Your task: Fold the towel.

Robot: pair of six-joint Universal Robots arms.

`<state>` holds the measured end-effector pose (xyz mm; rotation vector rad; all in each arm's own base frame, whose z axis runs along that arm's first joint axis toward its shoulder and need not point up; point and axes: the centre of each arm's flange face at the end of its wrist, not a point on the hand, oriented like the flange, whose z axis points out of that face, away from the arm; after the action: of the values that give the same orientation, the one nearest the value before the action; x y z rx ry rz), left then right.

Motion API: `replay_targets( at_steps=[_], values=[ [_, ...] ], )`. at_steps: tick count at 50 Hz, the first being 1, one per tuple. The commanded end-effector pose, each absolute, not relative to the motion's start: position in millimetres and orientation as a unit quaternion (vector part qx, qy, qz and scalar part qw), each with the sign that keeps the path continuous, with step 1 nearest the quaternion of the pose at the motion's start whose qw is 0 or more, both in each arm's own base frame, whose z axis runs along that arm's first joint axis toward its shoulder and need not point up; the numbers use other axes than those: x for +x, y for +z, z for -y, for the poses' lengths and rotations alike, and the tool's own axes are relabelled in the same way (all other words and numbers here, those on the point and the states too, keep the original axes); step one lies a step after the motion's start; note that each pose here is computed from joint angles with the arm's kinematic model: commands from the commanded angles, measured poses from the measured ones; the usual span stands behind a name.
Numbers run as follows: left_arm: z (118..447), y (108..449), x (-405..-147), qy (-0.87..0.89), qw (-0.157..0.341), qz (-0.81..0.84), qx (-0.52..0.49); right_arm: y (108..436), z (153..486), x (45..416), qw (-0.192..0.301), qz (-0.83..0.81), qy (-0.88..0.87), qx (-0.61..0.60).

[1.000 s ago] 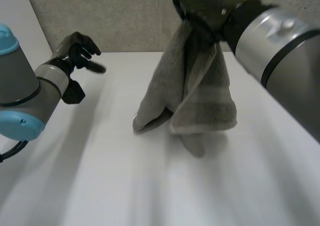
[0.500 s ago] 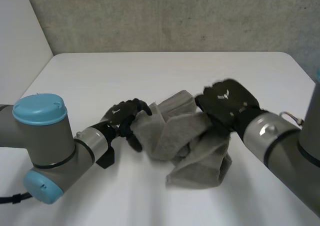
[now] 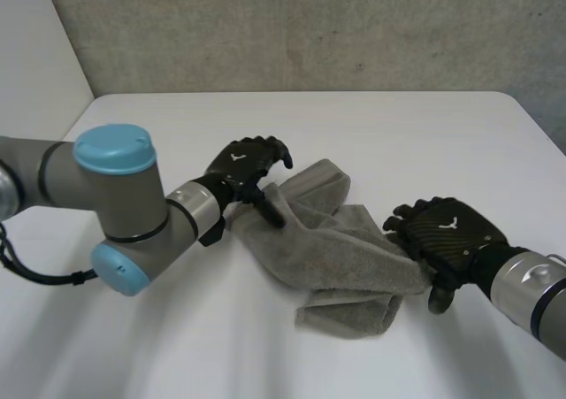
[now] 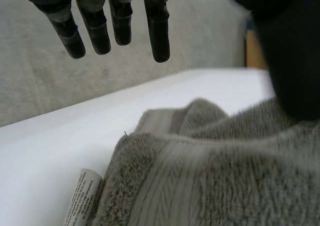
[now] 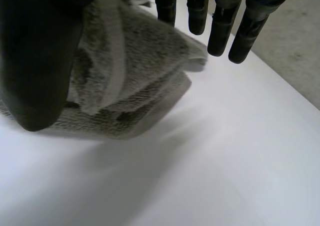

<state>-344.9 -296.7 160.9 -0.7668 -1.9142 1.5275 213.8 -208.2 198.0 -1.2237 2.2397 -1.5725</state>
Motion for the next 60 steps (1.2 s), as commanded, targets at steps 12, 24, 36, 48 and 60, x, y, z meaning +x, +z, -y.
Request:
replay_targets(
  at_steps=[12, 24, 36, 48, 60],
  values=[
    [308.3, 118.8, -359.0, 0.536, 0.156, 0.728, -0.398, 198.2, 218.9, 198.0, 0.090, -0.751, -0.535, -0.376],
    [306.6, 130.0, -357.2, 0.542, 0.154, 0.726, -0.395, 195.5, 215.3, 199.7, 0.094, -0.752, -0.530, -0.379],
    [301.1, 142.3, -353.2, 0.546, 0.153, 0.723, -0.395, 191.9, 210.4, 200.7, 0.099, -0.754, -0.525, -0.382],
    [300.2, 138.9, -351.4, 0.541, 0.152, 0.726, -0.396, 190.9, 210.3, 200.3, 0.099, -0.755, -0.524, -0.381],
    [298.6, 129.6, -353.3, 0.540, 0.130, 0.709, -0.434, 189.4, 209.6, 200.5, 0.098, -0.755, -0.525, -0.382]
  ],
)
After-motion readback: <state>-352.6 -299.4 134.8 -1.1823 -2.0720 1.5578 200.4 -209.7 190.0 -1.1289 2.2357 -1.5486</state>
